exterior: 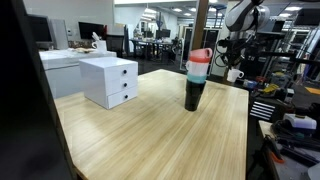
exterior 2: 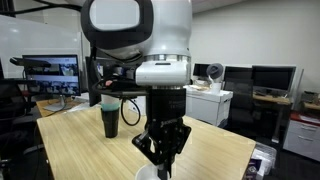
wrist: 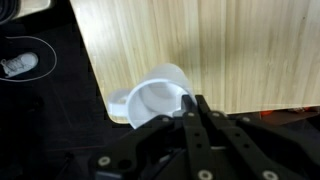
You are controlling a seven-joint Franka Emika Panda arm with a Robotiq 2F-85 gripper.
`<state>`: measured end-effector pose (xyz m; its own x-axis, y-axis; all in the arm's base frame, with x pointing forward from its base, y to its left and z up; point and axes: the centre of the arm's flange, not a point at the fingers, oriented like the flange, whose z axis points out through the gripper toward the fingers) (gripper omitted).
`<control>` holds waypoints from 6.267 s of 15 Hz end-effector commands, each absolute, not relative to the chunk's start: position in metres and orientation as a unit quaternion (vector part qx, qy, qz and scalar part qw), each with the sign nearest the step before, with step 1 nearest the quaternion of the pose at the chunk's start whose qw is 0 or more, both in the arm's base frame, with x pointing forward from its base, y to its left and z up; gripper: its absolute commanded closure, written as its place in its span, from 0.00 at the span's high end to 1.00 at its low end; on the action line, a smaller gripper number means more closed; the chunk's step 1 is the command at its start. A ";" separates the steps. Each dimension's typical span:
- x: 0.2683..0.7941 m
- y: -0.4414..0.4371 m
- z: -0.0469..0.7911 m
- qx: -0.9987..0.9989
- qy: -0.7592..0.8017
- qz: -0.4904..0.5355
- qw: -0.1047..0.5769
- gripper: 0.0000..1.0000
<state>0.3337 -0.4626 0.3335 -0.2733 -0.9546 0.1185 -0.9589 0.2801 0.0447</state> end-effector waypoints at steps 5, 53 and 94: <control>0.307 -0.453 0.306 0.607 -0.793 0.039 0.037 0.03; 0.460 -0.146 0.447 0.948 -0.281 -0.150 -0.011 1.00; 0.477 -0.132 0.450 0.950 -0.256 -0.176 0.024 0.08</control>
<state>0.4780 -0.1321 0.4479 0.8011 -0.5110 -0.3117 -0.5024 -0.8571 0.1139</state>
